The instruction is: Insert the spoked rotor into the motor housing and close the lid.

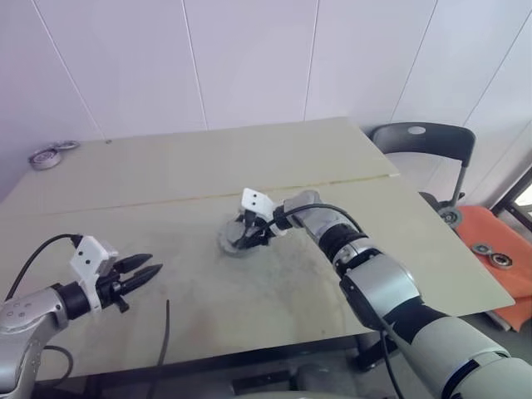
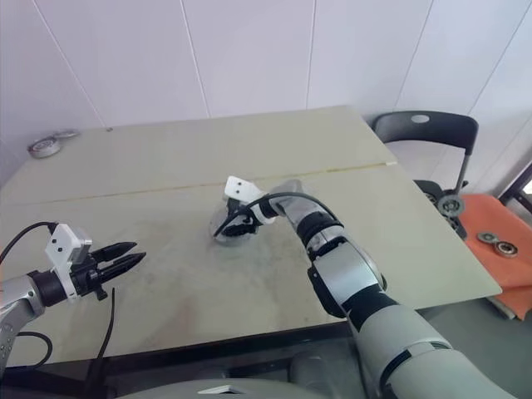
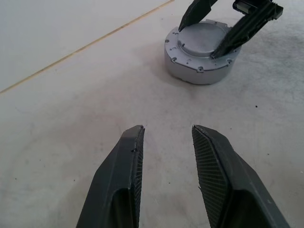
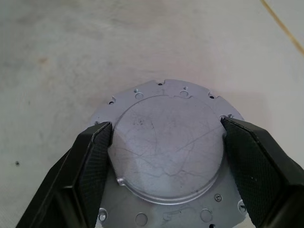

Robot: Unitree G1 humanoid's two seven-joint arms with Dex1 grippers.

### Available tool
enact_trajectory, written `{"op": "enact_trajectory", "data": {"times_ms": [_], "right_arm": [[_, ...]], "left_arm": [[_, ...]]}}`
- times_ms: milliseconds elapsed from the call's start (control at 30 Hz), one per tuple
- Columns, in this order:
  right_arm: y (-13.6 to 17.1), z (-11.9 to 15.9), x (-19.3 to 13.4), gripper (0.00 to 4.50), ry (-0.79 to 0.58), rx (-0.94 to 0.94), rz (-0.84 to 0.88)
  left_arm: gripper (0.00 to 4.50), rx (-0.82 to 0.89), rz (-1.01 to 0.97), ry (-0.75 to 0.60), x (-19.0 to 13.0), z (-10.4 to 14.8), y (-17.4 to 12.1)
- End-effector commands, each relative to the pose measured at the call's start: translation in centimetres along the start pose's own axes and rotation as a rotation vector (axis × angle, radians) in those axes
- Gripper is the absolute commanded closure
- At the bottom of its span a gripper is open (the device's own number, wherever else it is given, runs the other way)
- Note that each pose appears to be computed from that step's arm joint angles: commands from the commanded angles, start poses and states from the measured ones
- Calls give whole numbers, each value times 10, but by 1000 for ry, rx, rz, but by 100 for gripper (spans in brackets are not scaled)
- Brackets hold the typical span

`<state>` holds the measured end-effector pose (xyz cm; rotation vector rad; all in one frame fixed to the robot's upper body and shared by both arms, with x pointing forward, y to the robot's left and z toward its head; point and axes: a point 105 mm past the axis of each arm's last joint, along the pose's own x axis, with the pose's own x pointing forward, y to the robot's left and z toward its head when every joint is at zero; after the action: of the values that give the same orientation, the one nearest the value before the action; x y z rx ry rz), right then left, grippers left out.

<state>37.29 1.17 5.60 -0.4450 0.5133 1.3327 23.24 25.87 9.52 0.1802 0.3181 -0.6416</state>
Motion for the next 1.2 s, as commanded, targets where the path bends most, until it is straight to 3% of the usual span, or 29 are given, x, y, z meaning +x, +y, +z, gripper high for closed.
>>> {"op": "enact_trajectory", "data": {"times_ms": [33,233,500,900,1200], "right_arm": [[16,-91,-5,123,287,247,12],[16,-105,-6,123,333,146,-13],[16,-124,-7,123,262,320,-116],[-12,-100,-5,123,80,318,-343],[-4,-78,5,123,21,275,-246]], "left_arm": [[280,42,15,-39,-4,13,1],[280,43,19,-42,-5,14,1],[280,48,25,-41,-7,17,2],[280,43,41,-61,-6,19,1],[280,43,44,-68,-2,21,3]]}}
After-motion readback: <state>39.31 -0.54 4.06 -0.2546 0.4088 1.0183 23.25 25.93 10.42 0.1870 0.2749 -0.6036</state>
